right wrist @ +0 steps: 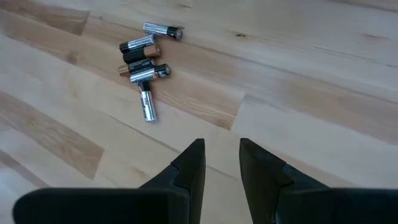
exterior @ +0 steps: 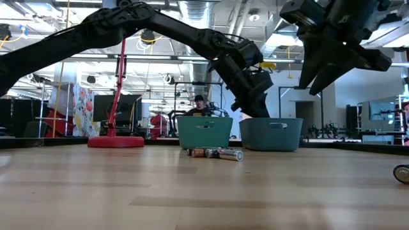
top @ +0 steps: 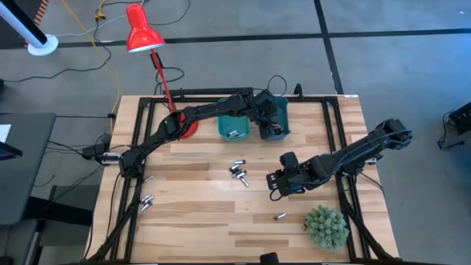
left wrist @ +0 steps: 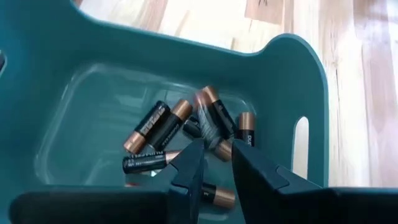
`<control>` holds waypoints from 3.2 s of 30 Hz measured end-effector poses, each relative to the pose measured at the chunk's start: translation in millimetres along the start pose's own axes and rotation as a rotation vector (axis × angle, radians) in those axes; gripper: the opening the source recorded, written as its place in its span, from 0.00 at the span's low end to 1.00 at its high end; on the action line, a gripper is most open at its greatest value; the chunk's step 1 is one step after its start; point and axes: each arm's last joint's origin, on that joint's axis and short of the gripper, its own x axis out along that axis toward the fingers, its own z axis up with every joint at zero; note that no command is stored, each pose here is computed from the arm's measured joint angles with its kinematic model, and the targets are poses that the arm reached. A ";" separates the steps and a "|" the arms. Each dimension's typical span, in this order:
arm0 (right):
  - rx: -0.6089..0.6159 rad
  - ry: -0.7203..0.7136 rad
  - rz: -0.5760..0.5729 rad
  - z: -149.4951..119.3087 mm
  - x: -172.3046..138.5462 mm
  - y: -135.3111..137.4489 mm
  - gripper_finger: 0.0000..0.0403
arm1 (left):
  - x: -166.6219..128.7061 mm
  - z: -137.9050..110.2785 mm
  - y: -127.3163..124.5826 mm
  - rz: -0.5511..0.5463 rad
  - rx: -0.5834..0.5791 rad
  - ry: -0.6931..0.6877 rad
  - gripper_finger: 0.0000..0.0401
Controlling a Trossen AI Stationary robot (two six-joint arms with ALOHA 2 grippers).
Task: Sort batteries
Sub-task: Put the silver battery into the green bin
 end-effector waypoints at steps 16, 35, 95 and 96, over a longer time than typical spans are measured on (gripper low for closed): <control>-0.023 0.008 0.007 -5.6 -2.6 0.0 0.29 | -7.1 -1.7 4.1 -0.002 -0.086 0.053 0.34; -0.127 0.023 0.020 -18.2 -8.6 -0.9 0.29 | -143.3 25.5 -22.2 0.043 -0.147 0.121 0.36; -0.302 0.007 0.088 -12.5 -6.1 7.1 0.29 | -183.7 -331.2 -113.5 0.247 -0.415 1.336 0.36; -0.299 0.006 0.094 -12.5 -6.2 7.8 0.29 | -182.8 -334.0 -113.4 0.238 -0.410 1.371 0.36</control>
